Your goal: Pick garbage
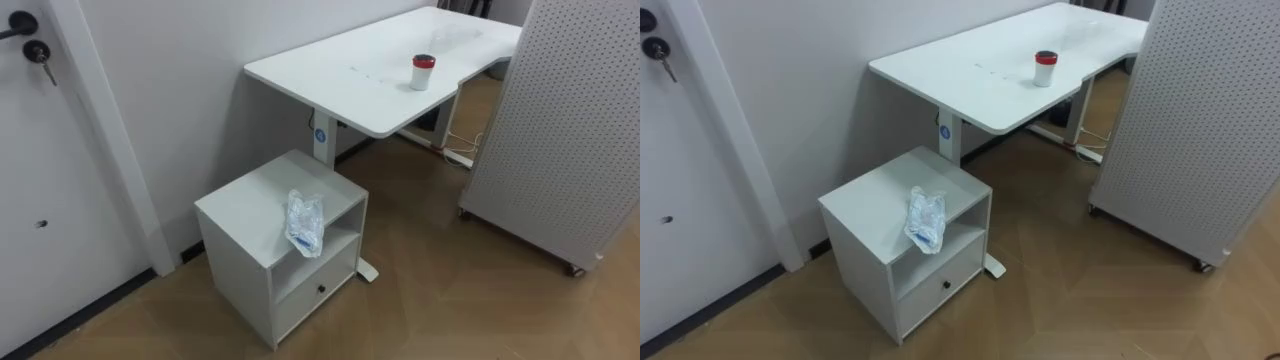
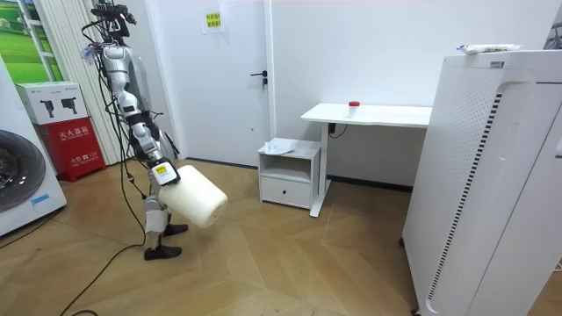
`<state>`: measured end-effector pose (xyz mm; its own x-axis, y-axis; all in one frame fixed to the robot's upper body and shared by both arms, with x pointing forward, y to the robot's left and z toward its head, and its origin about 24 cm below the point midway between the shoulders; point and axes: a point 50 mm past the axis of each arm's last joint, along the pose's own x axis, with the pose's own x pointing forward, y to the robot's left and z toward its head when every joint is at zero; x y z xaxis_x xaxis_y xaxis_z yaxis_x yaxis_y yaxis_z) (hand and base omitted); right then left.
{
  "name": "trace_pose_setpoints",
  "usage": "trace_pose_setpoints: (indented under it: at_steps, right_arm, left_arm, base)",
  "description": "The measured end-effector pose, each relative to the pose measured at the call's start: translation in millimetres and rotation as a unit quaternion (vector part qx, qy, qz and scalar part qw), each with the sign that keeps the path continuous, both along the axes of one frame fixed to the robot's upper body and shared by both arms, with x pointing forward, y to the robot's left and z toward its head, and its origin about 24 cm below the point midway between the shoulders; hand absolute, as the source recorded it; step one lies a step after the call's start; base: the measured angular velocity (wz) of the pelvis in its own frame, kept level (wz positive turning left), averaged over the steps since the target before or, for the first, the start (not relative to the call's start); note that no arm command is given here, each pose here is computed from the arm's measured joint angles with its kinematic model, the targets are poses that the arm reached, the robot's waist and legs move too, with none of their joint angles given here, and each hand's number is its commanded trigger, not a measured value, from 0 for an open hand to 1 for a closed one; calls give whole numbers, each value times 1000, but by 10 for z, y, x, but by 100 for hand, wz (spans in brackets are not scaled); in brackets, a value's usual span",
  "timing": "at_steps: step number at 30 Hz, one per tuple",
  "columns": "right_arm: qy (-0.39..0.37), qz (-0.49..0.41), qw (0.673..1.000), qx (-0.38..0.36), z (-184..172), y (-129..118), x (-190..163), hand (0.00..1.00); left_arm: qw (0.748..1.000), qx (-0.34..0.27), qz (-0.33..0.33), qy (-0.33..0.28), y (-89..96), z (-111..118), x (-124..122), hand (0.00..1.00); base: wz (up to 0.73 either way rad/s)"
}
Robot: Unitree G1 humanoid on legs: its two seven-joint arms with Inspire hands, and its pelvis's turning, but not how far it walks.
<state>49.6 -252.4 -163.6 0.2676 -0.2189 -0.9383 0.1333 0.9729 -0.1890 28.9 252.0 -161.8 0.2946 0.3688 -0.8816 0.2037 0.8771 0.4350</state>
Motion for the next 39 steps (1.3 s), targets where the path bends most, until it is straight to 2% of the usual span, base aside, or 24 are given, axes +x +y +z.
trace_pose_setpoints:
  at_steps: [20,30,35,39]
  right_arm:
    - [14,-24,1000,3,-6,-20,-80,100]
    - [32,-11,999,0,-14,-22,-161,100]
    - [38,-11,999,-1,-15,-29,-193,100]
    - [46,-3,999,-17,9,-115,-226,100]
  left_arm:
    - [999,3,29,35,46,-11,-157,0]
    - [997,-12,33,69,36,-30,-260,0]
    - [997,-10,26,73,40,-29,-227,0]
    - [996,-13,34,85,24,-31,-356,0]
  base:
    - [1]
    - [13]
    - [31]
    - [-16]
